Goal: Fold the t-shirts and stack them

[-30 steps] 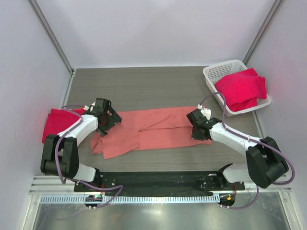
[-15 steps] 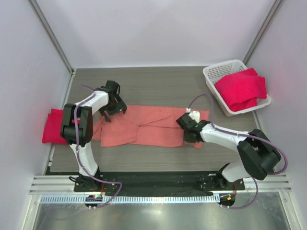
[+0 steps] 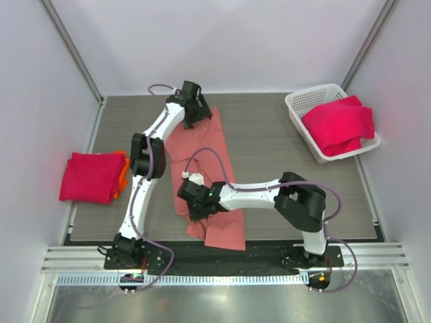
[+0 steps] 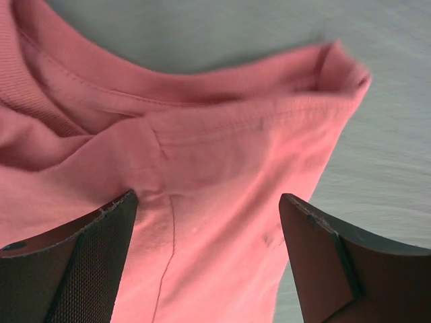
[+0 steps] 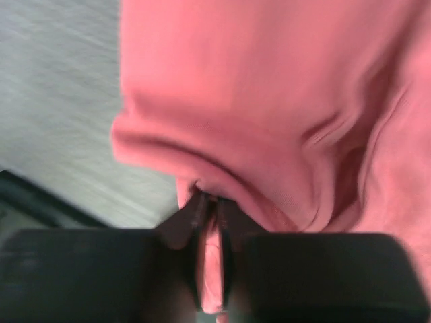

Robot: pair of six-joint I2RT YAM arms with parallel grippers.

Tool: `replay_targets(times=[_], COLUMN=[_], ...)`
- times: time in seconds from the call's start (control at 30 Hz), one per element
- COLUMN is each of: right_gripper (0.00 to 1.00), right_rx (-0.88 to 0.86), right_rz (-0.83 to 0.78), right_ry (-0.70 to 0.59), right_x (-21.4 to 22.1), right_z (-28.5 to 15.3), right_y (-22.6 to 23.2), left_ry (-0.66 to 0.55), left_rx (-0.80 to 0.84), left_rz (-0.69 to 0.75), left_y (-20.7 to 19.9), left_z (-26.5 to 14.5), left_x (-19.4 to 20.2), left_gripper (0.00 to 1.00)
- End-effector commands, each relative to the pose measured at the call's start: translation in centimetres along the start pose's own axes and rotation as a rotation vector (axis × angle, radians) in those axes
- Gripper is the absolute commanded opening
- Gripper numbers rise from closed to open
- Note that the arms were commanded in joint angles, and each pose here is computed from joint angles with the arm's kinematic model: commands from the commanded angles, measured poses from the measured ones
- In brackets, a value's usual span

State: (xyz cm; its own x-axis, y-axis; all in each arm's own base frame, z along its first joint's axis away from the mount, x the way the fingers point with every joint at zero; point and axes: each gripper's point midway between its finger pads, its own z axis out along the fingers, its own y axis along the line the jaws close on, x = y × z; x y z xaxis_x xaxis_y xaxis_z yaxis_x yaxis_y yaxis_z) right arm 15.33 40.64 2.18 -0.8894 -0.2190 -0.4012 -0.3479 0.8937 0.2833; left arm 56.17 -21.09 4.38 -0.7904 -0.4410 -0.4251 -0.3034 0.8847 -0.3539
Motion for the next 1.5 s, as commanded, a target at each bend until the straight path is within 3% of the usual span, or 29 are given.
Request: replay_targets(times=[0.0, 0.03, 0.13, 0.37, 0.47, 0.63, 0.77, 0.97, 1.07, 1.13, 1.23, 1.27, 1.37, 1.47], right_gripper=[0.19, 0.3, 0.46, 0.48, 0.57, 0.59, 0.62, 0.62, 0.63, 0.61, 0.46, 0.29, 0.02, 0.01], right_rx=[-0.09, -0.098, -0.112, -0.164, -0.112, -0.124, -0.192, -0.223, -0.237, -0.245, -0.241, -0.224, -0.181, -0.143], right_rz=[0.0, 0.002, 0.051, 0.195, 0.247, 0.379, 0.451, 0.524, 0.544, 0.546, 0.546, 0.556, 0.581, 0.606], right_ry=[-0.028, -0.056, -0.135, -0.27, -0.336, -0.407, -0.313, -0.345, -0.356, -0.362, -0.38, -0.375, -0.406, -0.456], right_x=[-2.9, -4.1, -7.7, -15.5, -18.9, -24.8, -26.9, -31.7, -33.4, -34.5, -35.8, -35.6, -36.4, -37.7], right_z=[-2.3, -3.1, -5.9, -8.6, -8.1, -5.6, -0.2, 2.8, 4.0, 4.8, 5.2, 6.0, 6.1, 5.1], right_y=[1.9, 1.5, -1.1, -10.3, -14.8, -21.2, -23.8, -26.3, -27.5, -27.8, -28.3, -29.0, -30.9, -33.4], left_ry=[0.021, 0.017, -0.034, -0.251, -0.263, -0.219, -0.189, -0.187, -0.15, -0.126, -0.106, -0.109, -0.109, -0.137], left_rx=[0.156, 0.19, 0.272, 0.487, 0.565, 0.71, 0.716, 0.588, 0.499, 0.45, 0.397, 0.396, 0.389, 0.362], left_rz=[0.047, 0.03, 0.027, 0.04, 0.027, 0.053, 0.087, 0.14, 0.151, 0.145, 0.118, 0.114, 0.11, 0.125], left_y=[-5.3, -6.0, -7.5, -12.1, -13.3, -13.4, -11.2, -6.1, -2.8, -1.1, 0.7, 0.7, 1.1, 1.6], left_z=[2.4, 2.6, 2.8, -2.4, -4.9, -11.0, -14.4, -16.6, -15.7, -14.5, -12.9, -12.6, -11.7, -11.6], left_x=[1.4, 1.0, -0.2, -6.4, -8.1, -8.1, -6.8, -3.8, -1.3, -0.2, 0.5, 0.5, 1.2, 1.9], left_gripper=[0.87, 0.87, 0.89, 0.95, 0.96, 1.0, 1.0, 1.0, 0.99, 1.0, 1.0, 1.0, 0.99, 0.99])
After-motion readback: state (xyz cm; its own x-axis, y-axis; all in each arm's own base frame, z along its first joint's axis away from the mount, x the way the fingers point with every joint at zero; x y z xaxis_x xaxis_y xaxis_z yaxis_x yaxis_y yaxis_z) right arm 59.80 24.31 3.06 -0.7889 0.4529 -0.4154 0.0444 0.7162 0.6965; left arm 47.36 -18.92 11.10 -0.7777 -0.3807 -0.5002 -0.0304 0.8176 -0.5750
